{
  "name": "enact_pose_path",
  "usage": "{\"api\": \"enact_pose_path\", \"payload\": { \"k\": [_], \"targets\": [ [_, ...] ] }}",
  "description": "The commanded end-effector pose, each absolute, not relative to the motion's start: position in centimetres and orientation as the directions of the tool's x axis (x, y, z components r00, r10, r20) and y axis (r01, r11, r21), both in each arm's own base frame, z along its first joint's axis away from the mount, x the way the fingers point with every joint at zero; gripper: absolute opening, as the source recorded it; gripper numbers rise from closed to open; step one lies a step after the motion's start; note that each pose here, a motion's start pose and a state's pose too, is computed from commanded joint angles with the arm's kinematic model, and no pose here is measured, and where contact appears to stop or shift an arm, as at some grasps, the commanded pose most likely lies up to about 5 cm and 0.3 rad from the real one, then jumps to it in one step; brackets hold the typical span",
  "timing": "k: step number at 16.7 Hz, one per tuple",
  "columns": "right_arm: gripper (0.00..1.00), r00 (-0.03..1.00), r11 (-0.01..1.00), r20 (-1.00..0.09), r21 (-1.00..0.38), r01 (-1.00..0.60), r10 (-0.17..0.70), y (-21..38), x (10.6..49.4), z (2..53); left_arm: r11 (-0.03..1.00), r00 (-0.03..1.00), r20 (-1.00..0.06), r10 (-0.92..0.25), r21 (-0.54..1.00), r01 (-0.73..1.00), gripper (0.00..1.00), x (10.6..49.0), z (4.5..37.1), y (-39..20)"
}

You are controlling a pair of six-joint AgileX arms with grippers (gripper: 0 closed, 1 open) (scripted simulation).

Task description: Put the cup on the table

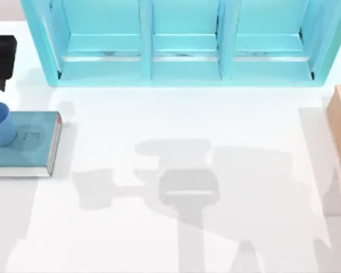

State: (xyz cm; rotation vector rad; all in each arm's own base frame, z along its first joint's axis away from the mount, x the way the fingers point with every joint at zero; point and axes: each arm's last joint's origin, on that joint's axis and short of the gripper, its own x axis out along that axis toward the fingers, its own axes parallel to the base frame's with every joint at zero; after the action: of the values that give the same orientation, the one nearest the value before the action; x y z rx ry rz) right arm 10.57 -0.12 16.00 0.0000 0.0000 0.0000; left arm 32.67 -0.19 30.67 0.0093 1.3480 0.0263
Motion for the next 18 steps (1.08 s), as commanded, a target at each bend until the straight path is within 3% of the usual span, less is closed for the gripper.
{"api": "enact_pose_path", "payload": {
  "k": [4, 7, 14, 18],
  "targets": [
    [1.00, 1.000, 1.000, 0.000, 0.000, 0.000, 0.000, -0.1, 10.6, 16.0, 1.000, 0.066, -0.998, 0.011, 0.012, 0.004, 1.00, 37.5, 28.9, -0.7],
    [1.00, 1.000, 1.000, 0.000, 0.000, 0.000, 0.000, -0.1, 10.6, 16.0, 1.000, 0.007, -1.000, 0.006, 0.006, 0.019, 1.00, 39.4, 27.8, -1.1],
    [1.00, 1.000, 1.000, 0.000, 0.000, 0.000, 0.000, -0.1, 10.6, 16.0, 1.000, 0.002, -1.000, 0.006, 0.006, 0.017, 1.00, 39.6, 27.6, -0.9],
    [1.00, 1.000, 1.000, 0.000, 0.000, 0.000, 0.000, -0.1, 10.6, 16.0, 1.000, -0.001, -1.000, 0.006, 0.006, 0.022, 1.00, 39.9, 24.7, -1.0]
  ]
}}
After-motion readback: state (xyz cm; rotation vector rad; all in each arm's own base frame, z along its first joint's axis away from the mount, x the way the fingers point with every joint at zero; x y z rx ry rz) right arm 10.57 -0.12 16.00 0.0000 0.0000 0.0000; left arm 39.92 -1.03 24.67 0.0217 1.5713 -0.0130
